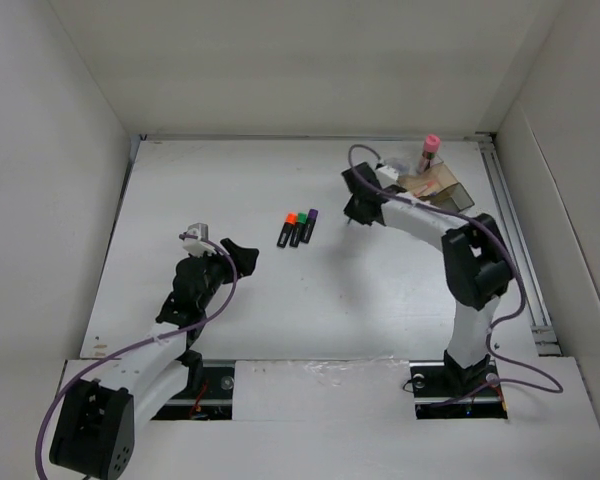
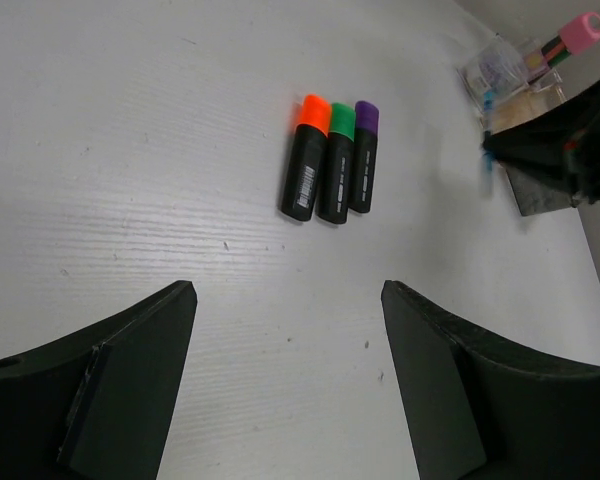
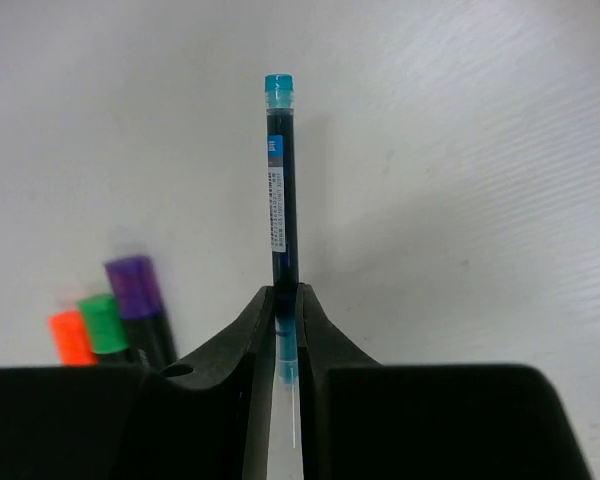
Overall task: Sort the stationery into containers
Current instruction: Pick up the pen from the center of the board, then place the pen in the storage box.
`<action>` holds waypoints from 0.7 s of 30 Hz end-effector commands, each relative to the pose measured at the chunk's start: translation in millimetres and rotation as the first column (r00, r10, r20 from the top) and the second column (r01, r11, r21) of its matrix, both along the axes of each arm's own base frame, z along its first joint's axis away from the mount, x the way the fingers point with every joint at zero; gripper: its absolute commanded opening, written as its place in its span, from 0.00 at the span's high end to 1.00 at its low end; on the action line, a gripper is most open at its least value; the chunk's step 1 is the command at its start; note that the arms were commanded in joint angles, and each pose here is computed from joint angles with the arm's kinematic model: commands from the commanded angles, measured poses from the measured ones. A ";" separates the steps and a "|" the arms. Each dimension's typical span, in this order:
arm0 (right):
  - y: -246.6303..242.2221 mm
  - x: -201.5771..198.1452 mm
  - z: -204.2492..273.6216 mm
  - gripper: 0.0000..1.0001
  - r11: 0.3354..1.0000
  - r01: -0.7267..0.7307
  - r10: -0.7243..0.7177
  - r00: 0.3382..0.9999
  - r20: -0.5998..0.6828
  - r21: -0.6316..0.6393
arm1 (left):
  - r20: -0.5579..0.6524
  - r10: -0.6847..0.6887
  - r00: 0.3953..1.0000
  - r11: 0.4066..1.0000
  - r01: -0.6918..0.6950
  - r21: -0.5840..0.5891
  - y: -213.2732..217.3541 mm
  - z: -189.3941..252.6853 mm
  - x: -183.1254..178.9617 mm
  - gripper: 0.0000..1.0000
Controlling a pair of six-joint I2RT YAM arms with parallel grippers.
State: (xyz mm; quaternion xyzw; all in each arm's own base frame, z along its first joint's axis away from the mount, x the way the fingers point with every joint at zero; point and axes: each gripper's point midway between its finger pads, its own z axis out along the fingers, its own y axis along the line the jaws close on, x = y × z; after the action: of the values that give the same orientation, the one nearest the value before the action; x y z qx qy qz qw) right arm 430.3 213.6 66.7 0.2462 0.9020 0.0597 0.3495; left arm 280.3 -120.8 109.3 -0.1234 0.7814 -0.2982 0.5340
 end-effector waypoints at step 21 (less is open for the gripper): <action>-196.6 83.7 67.5 1.00 0.727 0.271 -0.371 0.928 0.029 0.631 | 0.016 -0.021 1.000 1.000 0.022 -0.003 -7.3 4.4 11.3 0.28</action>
State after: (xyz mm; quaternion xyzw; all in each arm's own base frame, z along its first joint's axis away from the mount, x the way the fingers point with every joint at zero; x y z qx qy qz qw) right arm 501.2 14.5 122.0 0.4914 0.7681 0.2575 0.3198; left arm 281.6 -121.1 88.1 -0.1276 0.8017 -0.2861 0.5090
